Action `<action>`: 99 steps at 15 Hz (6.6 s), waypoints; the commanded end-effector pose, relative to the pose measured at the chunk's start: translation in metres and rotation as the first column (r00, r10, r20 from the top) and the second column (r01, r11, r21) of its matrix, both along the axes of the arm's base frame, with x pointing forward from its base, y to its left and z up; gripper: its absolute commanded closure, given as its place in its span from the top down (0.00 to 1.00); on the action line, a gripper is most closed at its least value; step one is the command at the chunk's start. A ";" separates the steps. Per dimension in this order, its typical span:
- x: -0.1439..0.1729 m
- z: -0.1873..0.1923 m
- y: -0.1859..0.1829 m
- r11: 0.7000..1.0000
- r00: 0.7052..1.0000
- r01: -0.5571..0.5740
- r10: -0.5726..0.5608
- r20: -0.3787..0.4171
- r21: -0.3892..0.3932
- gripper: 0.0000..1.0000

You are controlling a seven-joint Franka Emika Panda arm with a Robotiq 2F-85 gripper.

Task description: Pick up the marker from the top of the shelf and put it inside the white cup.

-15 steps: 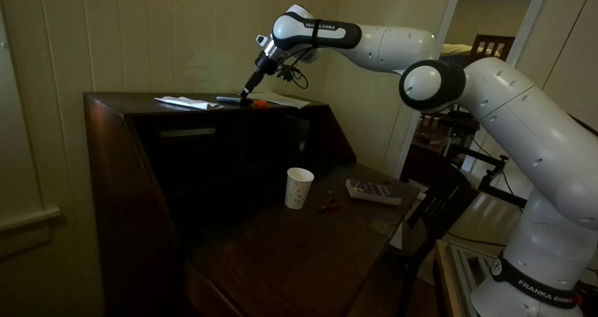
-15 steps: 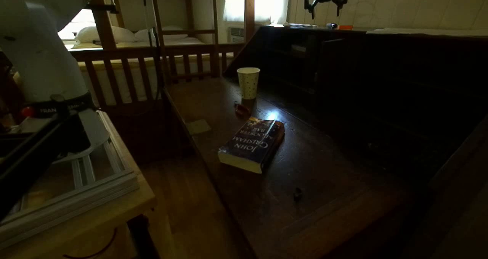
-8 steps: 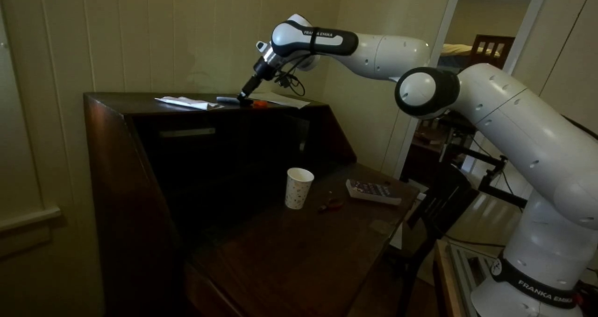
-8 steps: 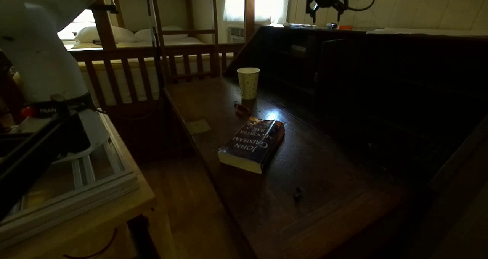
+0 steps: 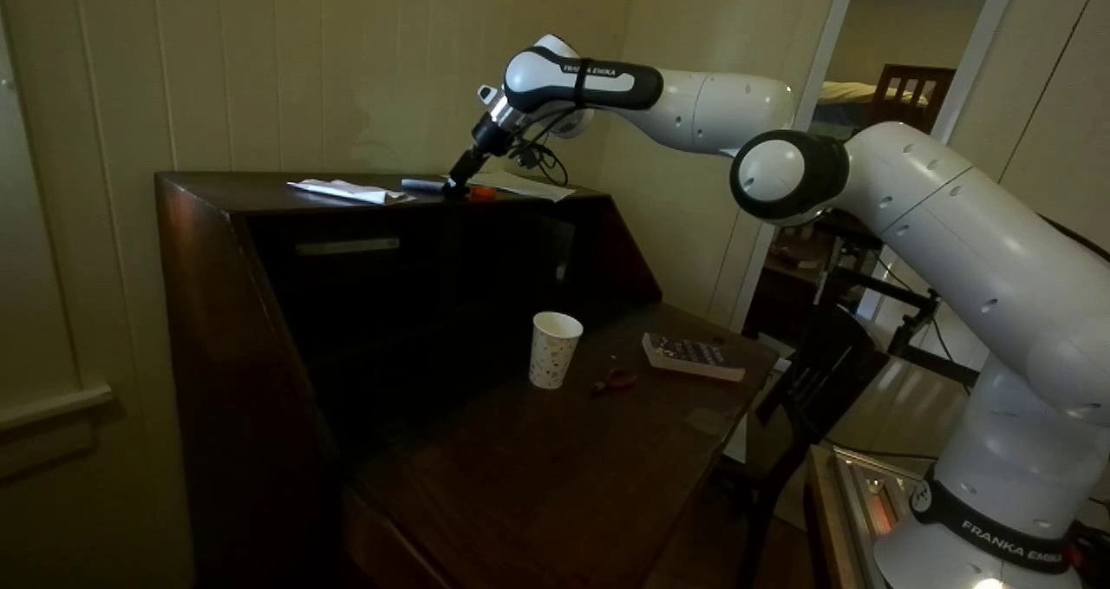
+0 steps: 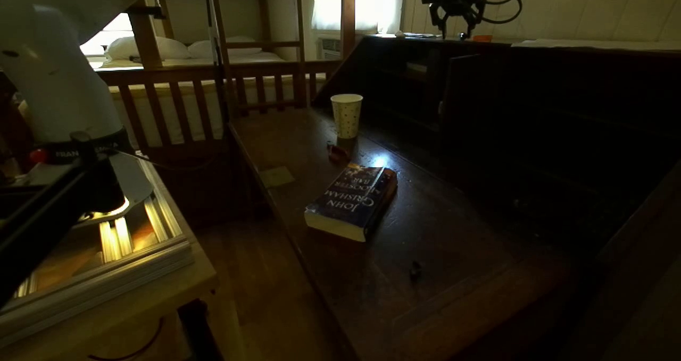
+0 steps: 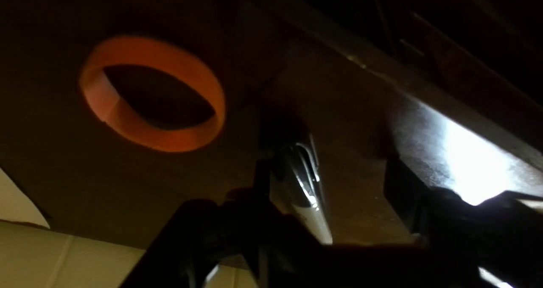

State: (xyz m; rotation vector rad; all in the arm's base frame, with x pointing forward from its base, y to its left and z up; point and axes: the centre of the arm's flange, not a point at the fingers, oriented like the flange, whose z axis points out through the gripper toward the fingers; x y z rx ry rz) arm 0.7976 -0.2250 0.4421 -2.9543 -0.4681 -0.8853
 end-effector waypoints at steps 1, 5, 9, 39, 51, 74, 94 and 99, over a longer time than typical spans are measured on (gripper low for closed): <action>0.024 0.021 0.000 0.999 0.999 0.037 -0.037 0.002 0.037 0.57; 0.010 0.042 0.020 0.995 0.996 0.093 -0.092 -0.009 0.038 0.16; -0.004 0.042 0.028 0.990 0.989 0.142 -0.142 -0.039 -0.007 0.19; -0.059 0.098 0.071 0.992 0.968 0.092 -0.109 -0.225 -0.082 0.05; -0.202 0.176 0.175 0.928 0.715 0.062 -0.298 -0.632 -0.367 0.05; -0.159 0.013 0.179 0.940 0.289 -0.071 -0.300 -0.909 -0.333 0.05; -0.157 -0.072 0.169 0.938 0.264 -0.186 -0.239 -0.934 -0.293 0.05; -0.165 -0.100 0.163 0.940 0.304 -0.198 -0.209 -0.930 -0.276 0.05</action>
